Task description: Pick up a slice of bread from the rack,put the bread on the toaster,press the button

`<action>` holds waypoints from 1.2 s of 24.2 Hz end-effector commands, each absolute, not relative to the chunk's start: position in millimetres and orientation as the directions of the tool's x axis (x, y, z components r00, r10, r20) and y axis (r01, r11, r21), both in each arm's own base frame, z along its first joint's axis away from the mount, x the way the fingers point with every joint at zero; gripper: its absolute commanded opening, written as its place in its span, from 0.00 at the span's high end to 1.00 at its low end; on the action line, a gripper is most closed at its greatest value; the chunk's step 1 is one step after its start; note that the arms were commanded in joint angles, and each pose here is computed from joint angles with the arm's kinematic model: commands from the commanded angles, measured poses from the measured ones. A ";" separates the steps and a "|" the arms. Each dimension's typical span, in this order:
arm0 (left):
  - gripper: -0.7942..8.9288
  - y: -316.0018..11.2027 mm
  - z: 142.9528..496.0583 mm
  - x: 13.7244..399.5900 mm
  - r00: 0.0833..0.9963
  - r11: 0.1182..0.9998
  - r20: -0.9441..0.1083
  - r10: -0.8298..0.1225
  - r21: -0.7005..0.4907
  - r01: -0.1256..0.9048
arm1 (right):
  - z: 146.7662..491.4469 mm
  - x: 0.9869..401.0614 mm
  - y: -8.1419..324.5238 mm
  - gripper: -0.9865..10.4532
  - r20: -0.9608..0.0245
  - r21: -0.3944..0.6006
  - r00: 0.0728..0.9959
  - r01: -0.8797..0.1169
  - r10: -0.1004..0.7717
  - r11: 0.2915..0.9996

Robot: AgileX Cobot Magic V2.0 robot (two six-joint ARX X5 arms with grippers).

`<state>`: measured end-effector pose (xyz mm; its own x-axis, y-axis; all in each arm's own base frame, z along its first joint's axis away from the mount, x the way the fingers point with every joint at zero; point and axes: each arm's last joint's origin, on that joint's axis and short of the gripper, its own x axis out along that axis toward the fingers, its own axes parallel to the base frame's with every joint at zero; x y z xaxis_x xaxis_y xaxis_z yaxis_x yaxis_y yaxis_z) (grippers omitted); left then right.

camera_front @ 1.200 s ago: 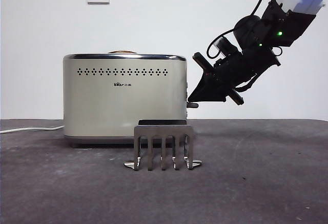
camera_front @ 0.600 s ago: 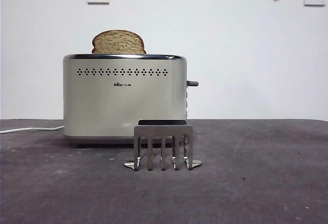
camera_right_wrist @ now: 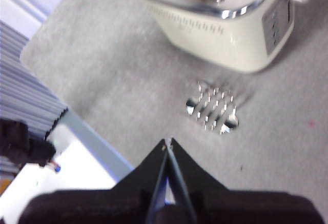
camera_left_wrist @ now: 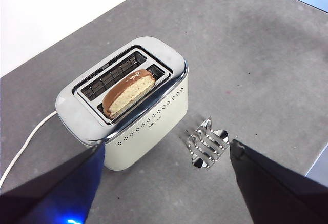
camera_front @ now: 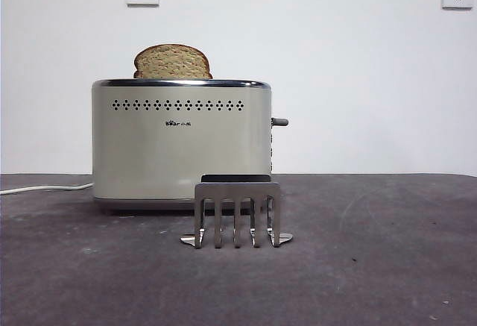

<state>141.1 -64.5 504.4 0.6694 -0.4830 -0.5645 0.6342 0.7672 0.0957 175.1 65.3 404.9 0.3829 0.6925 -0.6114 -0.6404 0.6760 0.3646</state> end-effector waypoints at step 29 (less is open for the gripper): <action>0.92 -64.4 499.1 141.7 0.641 0.776 -0.610 -0.467 0.066 0.627 | 408.6 157.2 60.3 0.91 -0.612 0.324 0.389 -0.671 0.689 0.667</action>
<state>142.7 -65.1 503.8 0.6678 -0.4811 -0.5680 0.6285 0.7733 0.0839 157.0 60.2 410.2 0.3892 0.6913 -0.6088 -0.6681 0.6668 0.3302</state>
